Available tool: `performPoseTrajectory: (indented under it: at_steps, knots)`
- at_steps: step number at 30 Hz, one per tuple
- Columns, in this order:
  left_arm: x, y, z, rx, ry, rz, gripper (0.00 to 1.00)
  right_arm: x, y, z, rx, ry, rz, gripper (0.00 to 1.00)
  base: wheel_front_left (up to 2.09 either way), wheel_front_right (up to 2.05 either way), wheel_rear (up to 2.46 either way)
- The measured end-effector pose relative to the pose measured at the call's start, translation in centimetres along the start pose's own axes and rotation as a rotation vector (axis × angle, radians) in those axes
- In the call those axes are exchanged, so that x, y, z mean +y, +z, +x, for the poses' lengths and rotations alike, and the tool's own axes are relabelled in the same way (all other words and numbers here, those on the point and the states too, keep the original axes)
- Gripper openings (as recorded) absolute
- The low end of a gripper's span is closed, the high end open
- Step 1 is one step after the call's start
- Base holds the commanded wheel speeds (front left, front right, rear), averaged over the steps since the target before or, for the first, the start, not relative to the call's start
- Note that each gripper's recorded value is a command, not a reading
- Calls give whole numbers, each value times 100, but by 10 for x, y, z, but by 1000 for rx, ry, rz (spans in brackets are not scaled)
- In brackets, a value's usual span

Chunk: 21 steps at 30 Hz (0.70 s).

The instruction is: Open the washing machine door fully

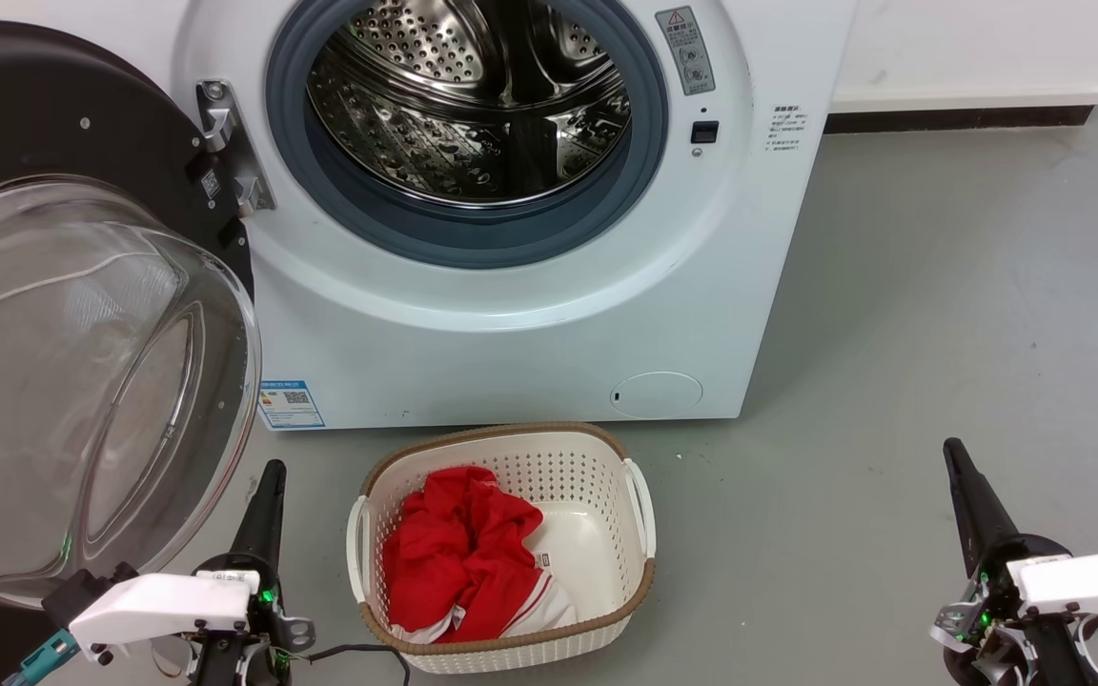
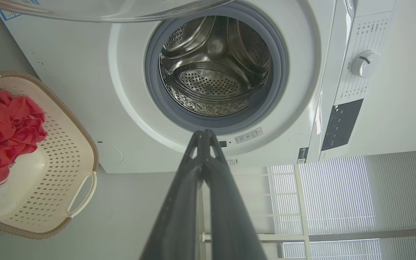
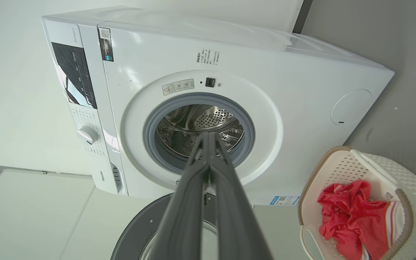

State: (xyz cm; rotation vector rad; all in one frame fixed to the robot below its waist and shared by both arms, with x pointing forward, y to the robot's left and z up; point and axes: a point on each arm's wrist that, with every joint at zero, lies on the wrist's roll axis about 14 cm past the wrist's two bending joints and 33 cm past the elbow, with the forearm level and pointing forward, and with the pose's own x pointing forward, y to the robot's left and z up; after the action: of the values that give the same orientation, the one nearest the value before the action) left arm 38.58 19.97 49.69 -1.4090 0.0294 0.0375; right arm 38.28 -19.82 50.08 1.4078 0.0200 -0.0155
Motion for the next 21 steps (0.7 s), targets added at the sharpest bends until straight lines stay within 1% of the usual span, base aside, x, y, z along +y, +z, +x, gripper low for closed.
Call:
performPoseTrajectory:
  at_steps: [9, 10, 21]
  knots:
    - [-3, 0, 1, 4, -14, -69, 0, 1, 1, 2, -2, 3, 69, 0, 0, 0, 0]
    - [-5, 1, 2, 4, -20, -92, 0, 0, 1, 2, -1, 3, 90, 0, 0, 0, 0]
    - [-8, 1, 2, 7, -34, -164, 0, 3, 3, 4, -3, 12, 165, 0, 0, 0, 0]
